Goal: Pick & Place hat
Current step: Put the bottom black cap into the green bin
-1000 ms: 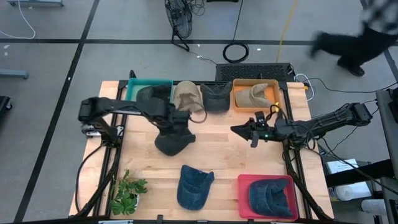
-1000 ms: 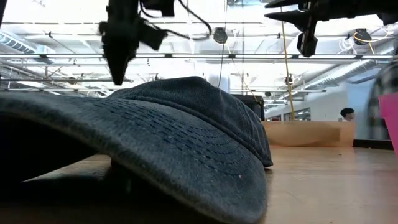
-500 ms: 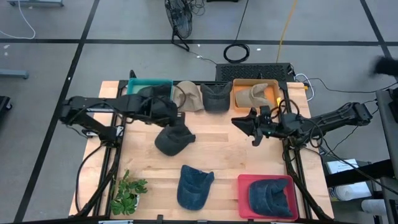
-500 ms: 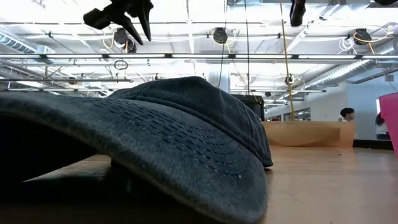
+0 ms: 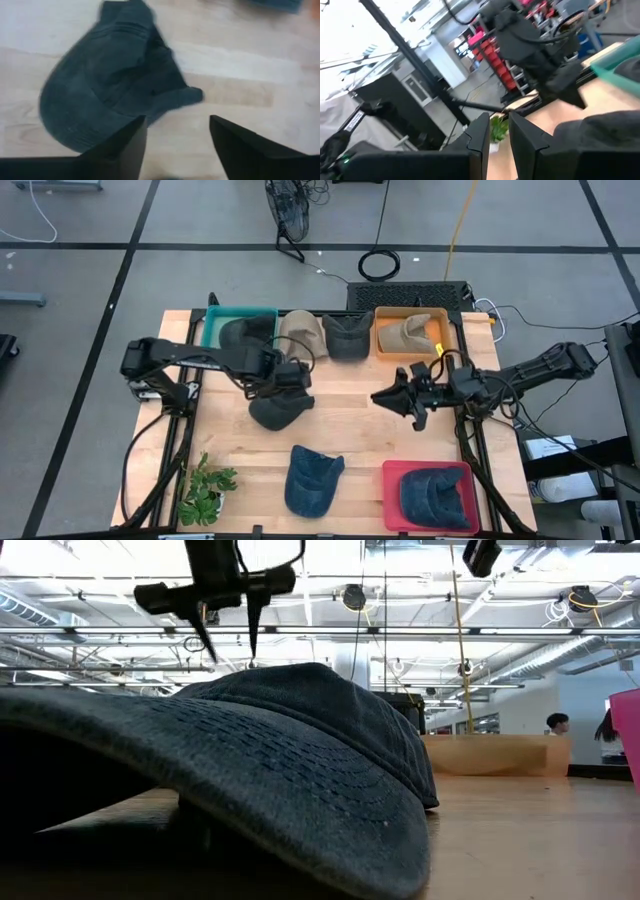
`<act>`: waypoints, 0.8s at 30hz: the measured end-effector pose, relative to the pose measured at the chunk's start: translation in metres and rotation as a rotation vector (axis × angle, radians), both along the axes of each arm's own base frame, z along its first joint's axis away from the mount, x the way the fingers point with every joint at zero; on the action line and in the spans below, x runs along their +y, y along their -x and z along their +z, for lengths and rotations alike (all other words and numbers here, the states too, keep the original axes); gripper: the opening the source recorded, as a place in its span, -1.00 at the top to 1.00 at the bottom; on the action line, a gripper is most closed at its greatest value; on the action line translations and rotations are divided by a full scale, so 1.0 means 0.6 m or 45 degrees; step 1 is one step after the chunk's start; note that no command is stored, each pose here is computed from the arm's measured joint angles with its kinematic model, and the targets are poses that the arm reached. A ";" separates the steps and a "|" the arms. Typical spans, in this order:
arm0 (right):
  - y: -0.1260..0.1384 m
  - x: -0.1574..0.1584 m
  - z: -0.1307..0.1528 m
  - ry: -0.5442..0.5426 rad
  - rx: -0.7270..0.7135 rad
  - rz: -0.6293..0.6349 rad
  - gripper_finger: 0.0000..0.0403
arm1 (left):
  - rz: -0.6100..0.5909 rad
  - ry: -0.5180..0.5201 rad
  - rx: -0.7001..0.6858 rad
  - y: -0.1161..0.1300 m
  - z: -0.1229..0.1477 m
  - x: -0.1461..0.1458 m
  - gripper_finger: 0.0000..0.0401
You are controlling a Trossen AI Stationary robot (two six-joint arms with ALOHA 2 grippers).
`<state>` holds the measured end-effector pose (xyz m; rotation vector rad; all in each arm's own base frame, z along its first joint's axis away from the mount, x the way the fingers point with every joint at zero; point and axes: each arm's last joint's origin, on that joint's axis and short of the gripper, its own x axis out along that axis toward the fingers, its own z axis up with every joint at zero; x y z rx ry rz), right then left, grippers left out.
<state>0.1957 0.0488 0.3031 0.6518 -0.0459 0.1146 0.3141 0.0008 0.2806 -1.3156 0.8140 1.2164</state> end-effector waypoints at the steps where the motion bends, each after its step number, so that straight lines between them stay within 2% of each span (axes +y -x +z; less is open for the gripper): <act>1: 0.001 0.003 -0.001 0.002 0.007 0.011 0.73 | 0.032 0.004 0.012 -0.002 -0.005 0.002 -0.25; 4: 0.002 0.009 -0.005 0.008 0.038 0.035 0.73 | 0.120 0.030 0.032 -0.010 -0.019 0.009 -0.35; 7: 0.003 0.013 -0.007 -0.004 0.054 0.052 0.73 | 0.174 0.040 0.051 -0.014 -0.030 0.013 -0.36; 13: 0.005 0.015 -0.012 -0.014 0.097 0.062 0.73 | 0.312 0.188 0.192 0.010 -0.090 0.005 -0.17; 19: 0.007 0.016 -0.015 -0.033 0.131 0.095 0.73 | 0.411 0.217 0.080 0.010 -0.119 -0.013 0.03; 24: 0.007 0.016 -0.018 -0.028 0.155 0.092 0.73 | 0.442 0.207 0.070 0.014 -0.135 -0.007 0.08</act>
